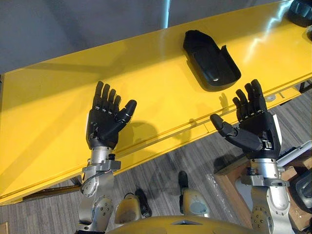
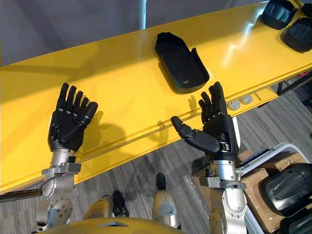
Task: Walk over and take three plastic housings, then place them on the shelf
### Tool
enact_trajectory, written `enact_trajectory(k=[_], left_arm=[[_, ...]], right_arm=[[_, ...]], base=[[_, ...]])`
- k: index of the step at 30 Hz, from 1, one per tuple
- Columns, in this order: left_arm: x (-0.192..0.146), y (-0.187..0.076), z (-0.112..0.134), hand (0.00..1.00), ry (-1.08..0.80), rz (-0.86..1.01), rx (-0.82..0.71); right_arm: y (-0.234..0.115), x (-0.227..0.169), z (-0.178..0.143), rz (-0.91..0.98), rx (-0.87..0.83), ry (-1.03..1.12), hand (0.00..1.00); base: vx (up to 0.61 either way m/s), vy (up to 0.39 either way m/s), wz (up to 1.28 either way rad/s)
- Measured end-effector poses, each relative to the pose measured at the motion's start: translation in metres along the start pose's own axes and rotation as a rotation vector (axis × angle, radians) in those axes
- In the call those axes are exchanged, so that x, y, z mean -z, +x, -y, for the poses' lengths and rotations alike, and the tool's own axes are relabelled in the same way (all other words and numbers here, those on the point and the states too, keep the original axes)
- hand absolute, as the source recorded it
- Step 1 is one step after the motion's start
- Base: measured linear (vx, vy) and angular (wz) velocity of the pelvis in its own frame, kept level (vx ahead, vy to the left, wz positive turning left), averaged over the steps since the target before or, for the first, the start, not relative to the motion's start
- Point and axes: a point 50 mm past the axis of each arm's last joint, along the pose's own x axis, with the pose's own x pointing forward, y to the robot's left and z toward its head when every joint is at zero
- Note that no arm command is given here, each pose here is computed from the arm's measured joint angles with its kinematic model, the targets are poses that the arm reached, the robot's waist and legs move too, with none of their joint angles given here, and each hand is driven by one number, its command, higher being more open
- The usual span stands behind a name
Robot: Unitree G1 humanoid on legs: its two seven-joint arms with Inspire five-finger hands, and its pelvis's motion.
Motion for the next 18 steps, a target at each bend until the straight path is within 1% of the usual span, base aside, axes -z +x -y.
enact_trajectory(k=[1,6,12,18], left_arm=[[0.000,0.000,0.000,1.00,0.001,-0.002,-0.002],[0.001,0.000,-0.003,1.00,0.019,-0.024,-0.005],[0.009,-0.005,-0.012,1.00,0.037,-0.080,-0.038],[0.010,-0.005,-0.011,1.00,0.037,-0.090,-0.025]], right_arm=[[0.000,0.004,0.002,-0.019,0.017,-0.030,1.00],[0.009,0.008,0.007,-0.016,0.103,-0.033,1.00],[0.029,0.003,0.009,0.015,0.090,-0.098,1.00],[0.038,0.010,0.017,-0.015,0.134,-0.145,1.00]], base=[[-0.05,-0.002,0.06],[-0.07,-0.015,0.06],[-0.05,-0.013,0.05],[-0.03,-0.014,0.09]])
